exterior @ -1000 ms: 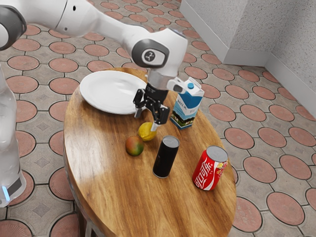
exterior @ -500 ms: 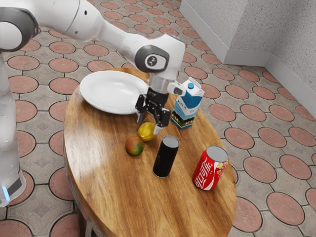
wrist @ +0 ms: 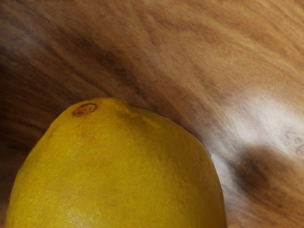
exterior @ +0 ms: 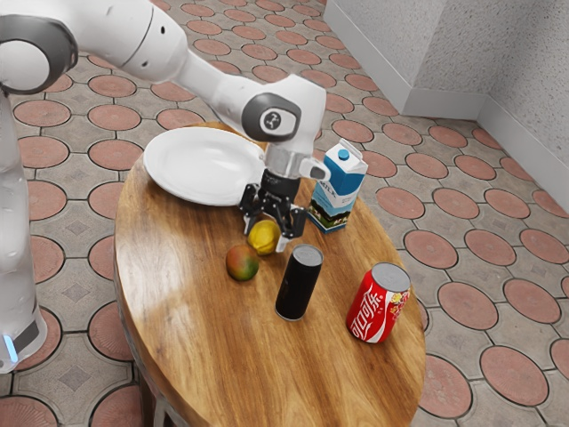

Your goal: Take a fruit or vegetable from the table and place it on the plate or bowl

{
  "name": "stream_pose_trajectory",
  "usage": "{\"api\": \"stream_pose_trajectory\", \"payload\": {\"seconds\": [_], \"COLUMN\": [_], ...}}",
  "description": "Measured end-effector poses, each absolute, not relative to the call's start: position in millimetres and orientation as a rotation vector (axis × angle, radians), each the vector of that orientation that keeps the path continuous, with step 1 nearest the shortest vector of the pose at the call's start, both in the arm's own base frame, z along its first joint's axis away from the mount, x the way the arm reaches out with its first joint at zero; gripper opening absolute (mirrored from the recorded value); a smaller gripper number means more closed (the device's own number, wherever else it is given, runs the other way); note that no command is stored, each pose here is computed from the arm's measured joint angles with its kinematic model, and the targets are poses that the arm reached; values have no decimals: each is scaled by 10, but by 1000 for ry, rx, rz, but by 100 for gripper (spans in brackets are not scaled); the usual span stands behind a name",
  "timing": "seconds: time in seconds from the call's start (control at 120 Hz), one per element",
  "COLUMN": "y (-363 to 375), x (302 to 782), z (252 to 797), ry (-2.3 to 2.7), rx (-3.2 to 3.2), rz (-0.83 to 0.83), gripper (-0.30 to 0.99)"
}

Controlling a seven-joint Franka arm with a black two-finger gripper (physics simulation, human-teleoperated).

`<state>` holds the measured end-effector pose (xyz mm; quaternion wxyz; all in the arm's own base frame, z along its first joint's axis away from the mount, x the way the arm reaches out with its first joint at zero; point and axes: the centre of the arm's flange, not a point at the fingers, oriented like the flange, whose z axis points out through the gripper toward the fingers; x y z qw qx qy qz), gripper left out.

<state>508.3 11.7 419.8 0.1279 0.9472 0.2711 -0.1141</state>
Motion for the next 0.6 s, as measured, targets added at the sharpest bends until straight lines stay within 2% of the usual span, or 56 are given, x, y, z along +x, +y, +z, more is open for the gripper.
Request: {"api": "stream_pose_trajectory", "payload": {"seconds": [0.075,0.233,0.342,0.4,0.5,0.6], "y": [166,281,298,258,-46,355], "x": [5095,5098,5111,5088,4886,4726], "z": [4116,4132,4156,4381,5136,5435], "ry": [811,846,857,843,755,895], "rx": [2749,2757,2770,2798,2873,2853], "rz": [-349,-322,-299,-226,5,115], "gripper": [62,36,32,30,29,31]}}
